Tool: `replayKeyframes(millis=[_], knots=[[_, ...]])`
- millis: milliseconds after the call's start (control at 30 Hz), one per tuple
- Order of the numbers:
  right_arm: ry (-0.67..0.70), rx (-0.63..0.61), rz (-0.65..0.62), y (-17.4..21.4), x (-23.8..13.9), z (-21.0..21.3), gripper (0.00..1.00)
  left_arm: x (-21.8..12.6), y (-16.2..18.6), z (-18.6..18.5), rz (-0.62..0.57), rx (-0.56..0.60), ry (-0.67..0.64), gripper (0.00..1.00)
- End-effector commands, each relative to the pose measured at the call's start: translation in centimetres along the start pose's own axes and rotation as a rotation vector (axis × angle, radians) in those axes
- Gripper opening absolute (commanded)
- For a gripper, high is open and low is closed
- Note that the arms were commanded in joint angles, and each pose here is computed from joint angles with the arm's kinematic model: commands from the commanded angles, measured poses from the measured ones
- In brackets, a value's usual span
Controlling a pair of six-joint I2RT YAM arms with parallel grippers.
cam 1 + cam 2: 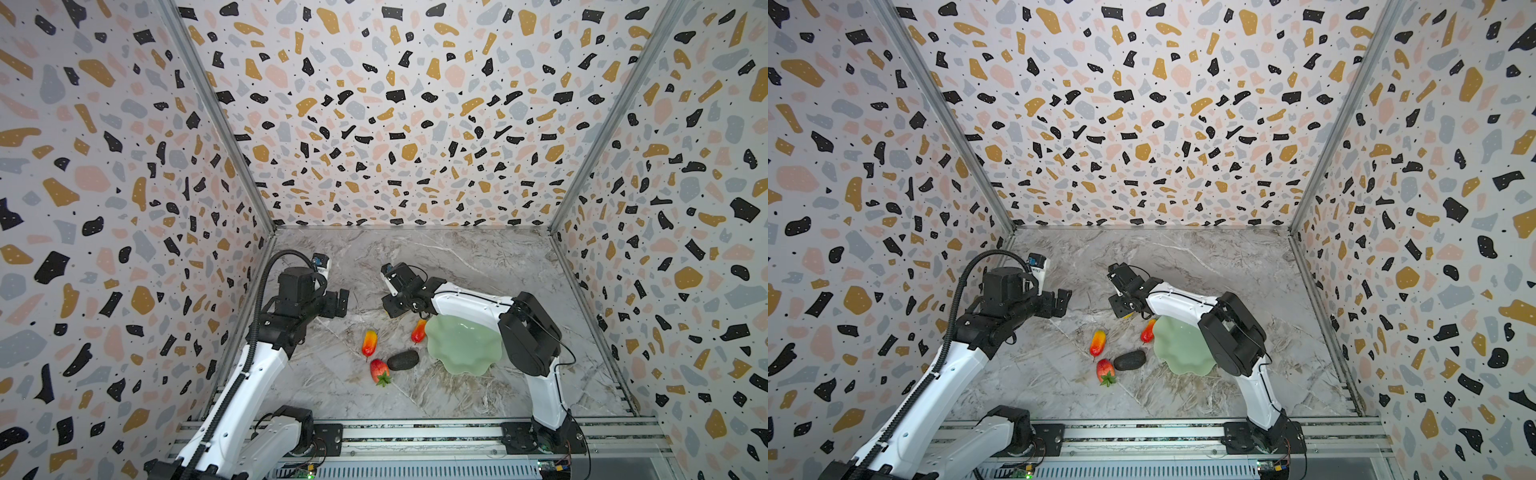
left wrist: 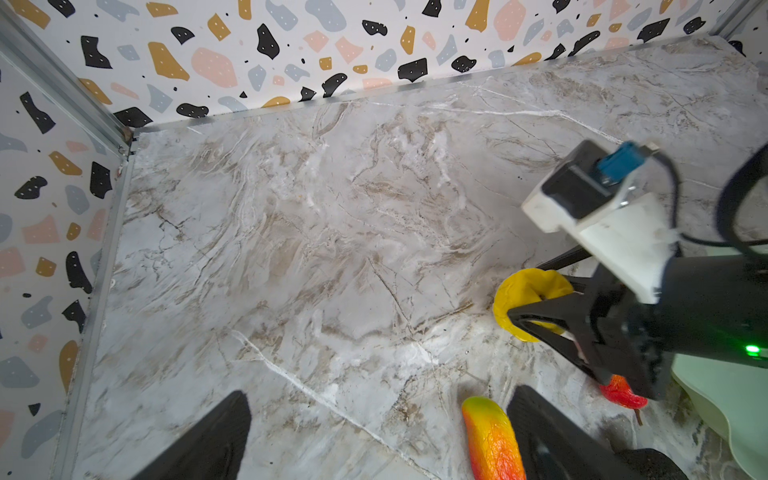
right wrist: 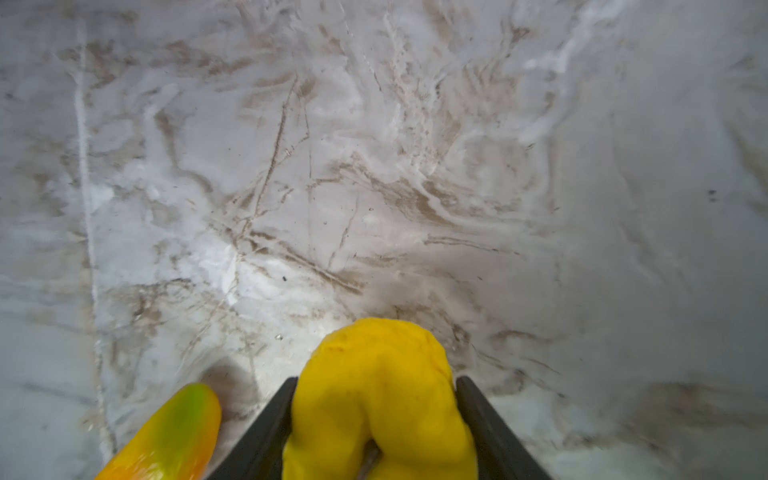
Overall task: Place and organize the fake fruits in the fruit bowl
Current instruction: 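Close the right gripper on the yellow apple and lift it, then carry the apple over the green bowl and lower it inside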
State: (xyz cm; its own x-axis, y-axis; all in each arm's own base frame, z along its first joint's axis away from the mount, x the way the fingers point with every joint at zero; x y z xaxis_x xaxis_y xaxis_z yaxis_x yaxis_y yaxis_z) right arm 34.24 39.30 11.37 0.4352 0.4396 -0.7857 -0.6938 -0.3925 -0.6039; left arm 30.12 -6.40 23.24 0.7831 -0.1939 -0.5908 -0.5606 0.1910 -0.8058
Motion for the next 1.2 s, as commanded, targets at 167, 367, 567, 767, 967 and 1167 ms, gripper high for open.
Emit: replayKeyframes(millis=[167,367,567,767,967,1167], knots=[[0.132,0.033,-0.161,-2.1,-16.0,-5.4,0.53,0.5,-0.2,-0.1,-0.008,0.006,0.014,1.0],[0.24,0.178,-0.113,4.7,-21.2,-10.1,0.51,0.6,-0.4,-0.4,-0.006,0.003,0.032,1.0],[0.233,0.276,-0.06,10.0,-19.8,-11.2,0.5,0.5,-0.5,-0.7,-0.007,0.006,0.043,1.0],[0.223,0.278,-0.012,12.0,-16.0,-11.4,0.5,0.2,-0.7,-1.0,-0.01,0.025,0.036,1.0],[0.186,0.279,0.013,13.5,-13.0,-11.2,0.52,-0.2,-0.8,-1.0,-0.024,0.028,0.028,1.0],[0.194,0.31,0.035,15.5,-10.8,-11.6,0.54,-0.4,-0.9,-0.9,-0.032,0.029,0.025,1.0]])
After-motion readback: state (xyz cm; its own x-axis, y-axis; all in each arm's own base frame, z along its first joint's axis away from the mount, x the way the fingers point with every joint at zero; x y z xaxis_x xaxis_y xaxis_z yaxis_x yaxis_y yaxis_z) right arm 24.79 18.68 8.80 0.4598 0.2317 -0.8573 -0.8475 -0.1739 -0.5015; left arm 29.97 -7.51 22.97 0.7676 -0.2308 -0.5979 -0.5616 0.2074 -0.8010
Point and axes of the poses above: each gripper's point midway between its finger pads, its own x axis out along the fingers, its own z axis along the line the jaws close on, y = z × x, the point moved 1 cm from there along -x, back along the fingers, and after that the axes turned 3 degrees about x, right-handed, at the moved point
